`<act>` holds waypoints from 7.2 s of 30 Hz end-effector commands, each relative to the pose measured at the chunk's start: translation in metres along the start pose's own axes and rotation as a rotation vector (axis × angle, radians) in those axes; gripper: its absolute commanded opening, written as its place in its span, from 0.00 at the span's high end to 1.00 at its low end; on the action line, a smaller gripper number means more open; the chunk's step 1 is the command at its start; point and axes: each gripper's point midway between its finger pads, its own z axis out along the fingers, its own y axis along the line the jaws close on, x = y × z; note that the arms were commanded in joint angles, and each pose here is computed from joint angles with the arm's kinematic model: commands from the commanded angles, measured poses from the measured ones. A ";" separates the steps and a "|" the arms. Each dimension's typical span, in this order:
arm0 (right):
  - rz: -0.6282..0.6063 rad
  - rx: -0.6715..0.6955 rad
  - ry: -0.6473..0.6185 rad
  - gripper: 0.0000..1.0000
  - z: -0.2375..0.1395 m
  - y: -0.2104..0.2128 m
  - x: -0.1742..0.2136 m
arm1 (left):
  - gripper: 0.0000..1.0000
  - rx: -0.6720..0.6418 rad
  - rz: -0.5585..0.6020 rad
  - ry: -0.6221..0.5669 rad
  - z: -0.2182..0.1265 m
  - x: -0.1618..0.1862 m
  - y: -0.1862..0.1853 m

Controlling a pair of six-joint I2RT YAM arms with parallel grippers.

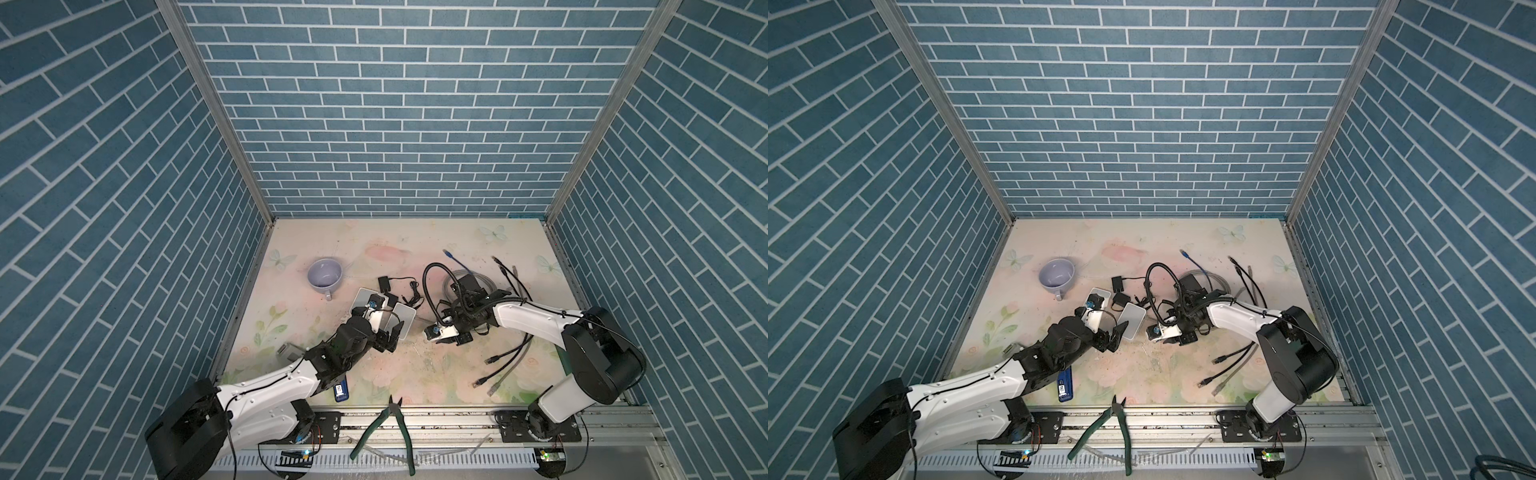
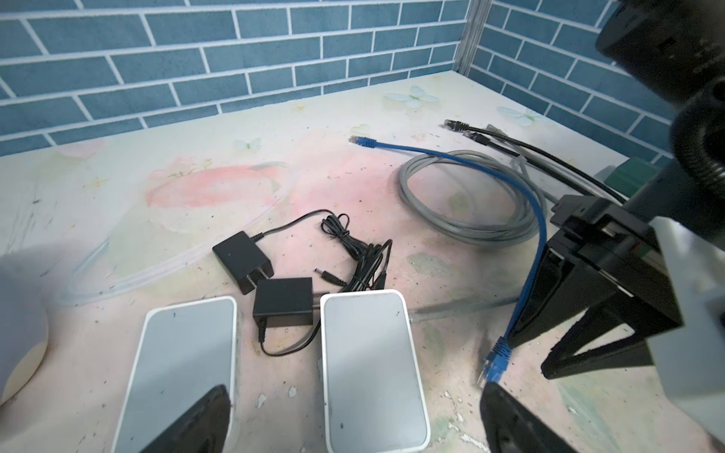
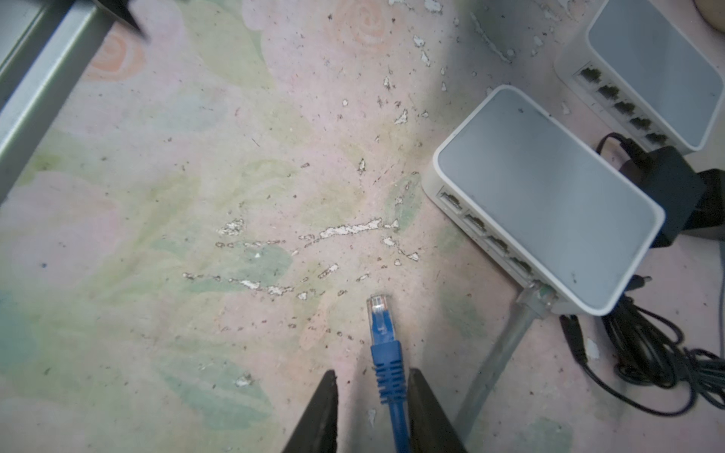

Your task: Insert the plug into the switch port

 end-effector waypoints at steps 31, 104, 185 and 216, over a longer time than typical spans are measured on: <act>-0.023 -0.064 0.064 0.98 0.021 -0.005 0.006 | 0.01 -0.096 -0.010 0.076 0.006 0.023 0.019; 0.540 0.400 -0.080 1.00 0.046 -0.028 -0.028 | 0.18 -0.044 -0.306 0.156 0.080 0.048 0.003; 0.542 0.472 -0.270 1.00 0.040 -0.048 -0.058 | 0.28 -0.003 -0.509 0.371 0.056 0.108 -0.019; 0.491 0.618 -0.262 1.00 0.003 -0.080 -0.071 | 0.30 -0.008 -0.467 0.553 0.064 0.136 -0.029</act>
